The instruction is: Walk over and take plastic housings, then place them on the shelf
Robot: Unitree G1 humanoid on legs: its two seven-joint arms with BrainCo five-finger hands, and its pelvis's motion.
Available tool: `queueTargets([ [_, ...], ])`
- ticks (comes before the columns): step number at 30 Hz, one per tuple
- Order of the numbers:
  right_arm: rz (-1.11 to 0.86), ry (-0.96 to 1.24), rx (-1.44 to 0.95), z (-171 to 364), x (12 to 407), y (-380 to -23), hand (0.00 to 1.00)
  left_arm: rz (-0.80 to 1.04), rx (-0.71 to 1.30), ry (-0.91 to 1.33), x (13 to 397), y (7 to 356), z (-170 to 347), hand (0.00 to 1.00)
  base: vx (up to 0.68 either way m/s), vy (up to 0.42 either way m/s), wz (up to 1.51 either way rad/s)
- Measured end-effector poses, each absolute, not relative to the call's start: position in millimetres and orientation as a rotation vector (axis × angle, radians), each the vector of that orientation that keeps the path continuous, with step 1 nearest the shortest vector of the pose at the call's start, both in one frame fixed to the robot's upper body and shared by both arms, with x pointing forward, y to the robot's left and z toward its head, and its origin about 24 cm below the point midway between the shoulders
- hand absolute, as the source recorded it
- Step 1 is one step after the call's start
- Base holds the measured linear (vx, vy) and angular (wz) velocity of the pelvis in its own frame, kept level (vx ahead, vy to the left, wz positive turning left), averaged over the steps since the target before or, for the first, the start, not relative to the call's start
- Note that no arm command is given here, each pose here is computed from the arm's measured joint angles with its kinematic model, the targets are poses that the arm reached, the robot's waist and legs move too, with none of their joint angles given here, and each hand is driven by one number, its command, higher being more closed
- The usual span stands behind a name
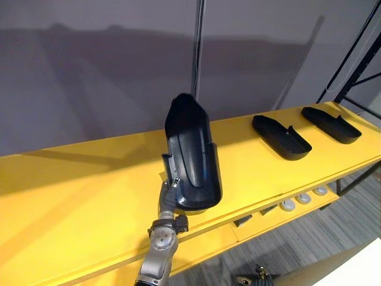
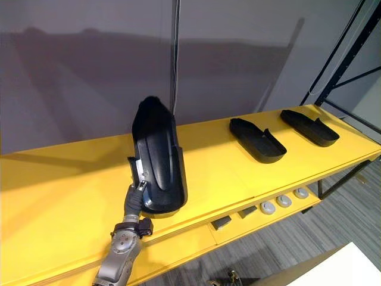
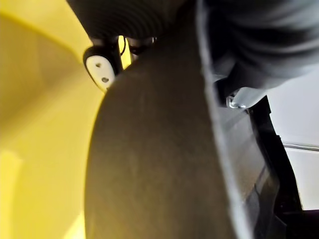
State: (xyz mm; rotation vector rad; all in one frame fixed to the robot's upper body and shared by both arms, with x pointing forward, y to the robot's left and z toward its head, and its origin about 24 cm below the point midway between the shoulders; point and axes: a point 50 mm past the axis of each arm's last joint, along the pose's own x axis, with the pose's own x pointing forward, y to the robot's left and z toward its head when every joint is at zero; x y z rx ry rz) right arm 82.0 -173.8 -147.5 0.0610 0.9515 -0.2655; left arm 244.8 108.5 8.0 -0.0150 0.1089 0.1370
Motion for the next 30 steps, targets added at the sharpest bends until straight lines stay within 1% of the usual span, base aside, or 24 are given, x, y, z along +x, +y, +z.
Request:
queueTargets([
  [10,-0.195,0.957,0.029,-150,94,-170,0.00,0.244,0.026,0.163,281,126,5,1.00,-0.05,0.005,0.11],
  [17,-0.180,0.935,-0.005,-148,106,-176,0.00,0.259,0.017,0.191,304,129,9,1.00,-0.16,-0.085,0.05],
  [24,-0.175,0.920,-0.018,-146,112,-180,0.00,0.235,-0.028,0.202,323,125,19,1.00,-0.14,-0.052,-0.03],
  [25,-0.174,0.920,-0.019,-146,112,-180,0.00,0.239,-0.034,0.203,324,125,19,0.00,-0.04,-0.031,-0.05],
  [30,-0.153,0.914,-0.018,-145,115,-179,0.00,0.265,-0.093,0.193,334,128,28,0.00,0.03,-0.024,-0.08],
])
